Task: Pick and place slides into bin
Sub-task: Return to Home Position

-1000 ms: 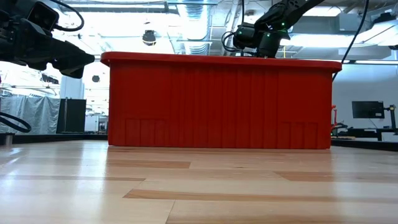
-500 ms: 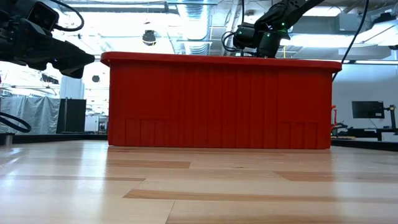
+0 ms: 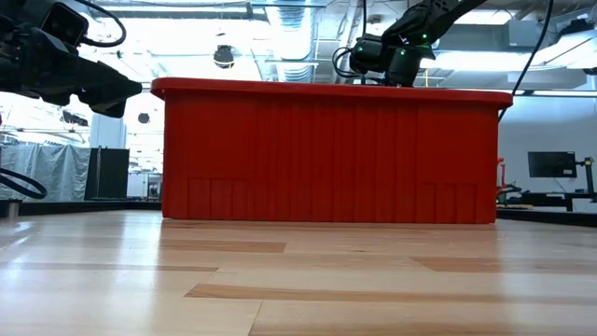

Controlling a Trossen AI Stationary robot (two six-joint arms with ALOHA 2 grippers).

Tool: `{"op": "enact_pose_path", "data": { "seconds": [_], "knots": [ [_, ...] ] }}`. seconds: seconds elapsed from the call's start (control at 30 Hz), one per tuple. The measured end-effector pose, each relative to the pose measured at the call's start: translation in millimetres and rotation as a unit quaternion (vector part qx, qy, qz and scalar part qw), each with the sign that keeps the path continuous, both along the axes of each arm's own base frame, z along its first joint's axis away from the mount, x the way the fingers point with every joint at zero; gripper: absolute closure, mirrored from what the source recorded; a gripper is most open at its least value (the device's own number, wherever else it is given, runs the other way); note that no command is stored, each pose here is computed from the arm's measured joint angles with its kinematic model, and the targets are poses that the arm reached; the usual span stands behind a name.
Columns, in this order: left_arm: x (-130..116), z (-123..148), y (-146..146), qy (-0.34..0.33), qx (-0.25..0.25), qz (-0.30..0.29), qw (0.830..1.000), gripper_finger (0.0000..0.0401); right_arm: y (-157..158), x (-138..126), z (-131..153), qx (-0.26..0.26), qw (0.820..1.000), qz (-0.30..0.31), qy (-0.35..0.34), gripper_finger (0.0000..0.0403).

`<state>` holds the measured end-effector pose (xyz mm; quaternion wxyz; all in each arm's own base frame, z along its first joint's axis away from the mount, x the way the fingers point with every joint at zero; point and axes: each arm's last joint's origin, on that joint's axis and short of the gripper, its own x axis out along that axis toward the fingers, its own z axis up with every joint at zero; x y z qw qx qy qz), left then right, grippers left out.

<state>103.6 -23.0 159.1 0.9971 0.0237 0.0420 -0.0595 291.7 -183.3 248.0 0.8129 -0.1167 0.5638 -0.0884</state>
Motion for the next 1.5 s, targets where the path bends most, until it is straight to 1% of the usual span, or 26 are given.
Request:
{"op": "enact_pose_path", "data": {
  "seconds": [0.27,0.37,0.53,0.8,0.93,1.13,1.3,1.5],
  "knots": [
    [0,0,0,0.0,0.0,0.0,1.0,0.0223,4,2,0,-0.002,1.0,0.006,0.002,0.0356],
    [0,0,0,0.0,0.0,0.0,1.0,0.0223,5,1,1,-0.01,1.0,0.012,0.009,0.0356],
    [0,0,0,0.0,0.0,0.0,1.0,0.0223,8,-2,18,-0.029,0.999,0.011,-0.009,0.0356],
    [0,0,0,0.0,0.0,0.0,1.0,0.0223,16,-15,69,-0.068,0.995,0.01,-0.078,0.0356],
    [0,0,0,0.0,0.0,0.0,1.0,0.0223,22,-25,92,-0.083,0.988,-0.007,-0.13,0.0356],
    [0,0,0,0.0,0.0,0.0,1.0,0.0223,30,-44,122,-0.056,0.972,-0.012,-0.229,0.0356],
    [0,0,0,0.0,0.0,0.0,1.0,0.0223,34,-61,136,-0.049,0.963,-0.035,-0.261,0.0356],
    [0,0,0,0.0,0.0,0.0,1.0,0.0223,49,-87,130,-0.052,0.952,-0.053,-0.296,0.0362]
  ]
}}
